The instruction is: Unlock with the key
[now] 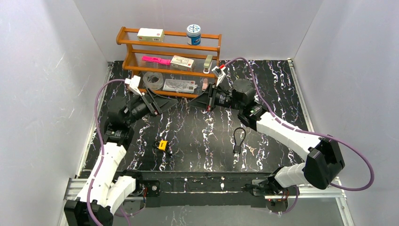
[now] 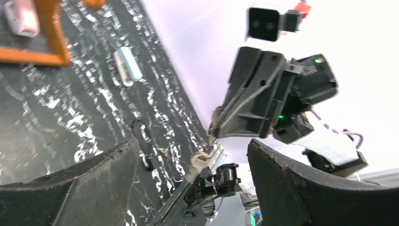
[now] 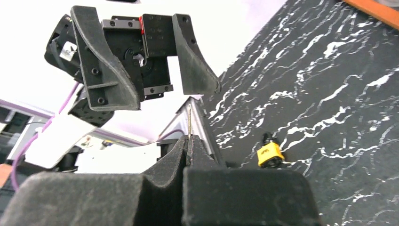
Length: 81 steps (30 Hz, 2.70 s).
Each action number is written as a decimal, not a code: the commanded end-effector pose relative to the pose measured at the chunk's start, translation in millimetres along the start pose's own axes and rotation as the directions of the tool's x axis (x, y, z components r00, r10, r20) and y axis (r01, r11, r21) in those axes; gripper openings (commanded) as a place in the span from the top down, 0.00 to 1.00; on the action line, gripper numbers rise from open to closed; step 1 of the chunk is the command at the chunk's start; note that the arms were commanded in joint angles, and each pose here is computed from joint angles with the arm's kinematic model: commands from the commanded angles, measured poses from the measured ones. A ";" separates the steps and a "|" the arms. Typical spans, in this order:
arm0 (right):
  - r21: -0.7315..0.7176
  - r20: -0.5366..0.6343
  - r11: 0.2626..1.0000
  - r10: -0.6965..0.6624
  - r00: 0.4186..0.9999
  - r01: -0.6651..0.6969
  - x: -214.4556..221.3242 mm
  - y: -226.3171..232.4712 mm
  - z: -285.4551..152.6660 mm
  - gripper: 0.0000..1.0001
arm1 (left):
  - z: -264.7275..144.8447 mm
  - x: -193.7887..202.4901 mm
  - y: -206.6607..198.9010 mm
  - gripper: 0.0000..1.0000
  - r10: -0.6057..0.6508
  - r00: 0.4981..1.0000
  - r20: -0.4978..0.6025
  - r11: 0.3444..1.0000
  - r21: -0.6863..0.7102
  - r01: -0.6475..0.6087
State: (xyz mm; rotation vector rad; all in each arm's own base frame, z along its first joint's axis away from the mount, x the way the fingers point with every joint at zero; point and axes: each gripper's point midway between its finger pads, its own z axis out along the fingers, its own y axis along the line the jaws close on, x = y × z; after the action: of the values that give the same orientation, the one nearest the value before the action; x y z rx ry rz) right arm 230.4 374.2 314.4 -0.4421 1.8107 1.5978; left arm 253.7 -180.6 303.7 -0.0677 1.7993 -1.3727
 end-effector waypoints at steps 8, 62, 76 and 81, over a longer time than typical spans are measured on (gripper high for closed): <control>-0.196 -0.030 0.981 -0.002 1.000 -0.004 -23.7 64.2 -10.4 0.99 | -2.1 -18.4 -75.3 0.48 0.071 0.997 -0.043 0.963 0.265 -0.058; -0.291 0.011 0.957 0.014 1.000 -0.010 -13.9 56.5 11.0 0.30 | 12.3 -11.2 -74.8 1.00 0.054 0.998 -0.025 0.962 0.270 -0.046; -0.274 0.026 0.961 0.043 0.999 -0.034 -16.4 52.9 13.0 0.59 | 10.7 -10.2 -75.4 1.00 0.048 0.999 -0.024 0.962 0.272 -0.039; -0.286 0.027 0.958 0.043 0.999 -0.033 -15.5 54.0 11.8 0.71 | 10.6 -9.4 -74.7 1.00 0.045 0.999 -0.024 0.962 0.272 -0.037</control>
State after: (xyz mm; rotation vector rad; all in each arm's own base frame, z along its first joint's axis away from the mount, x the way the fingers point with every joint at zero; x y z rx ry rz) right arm 213.1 397.4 349.7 -0.4970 1.6638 1.8828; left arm 243.5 -214.2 360.6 0.0928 1.6604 -1.5840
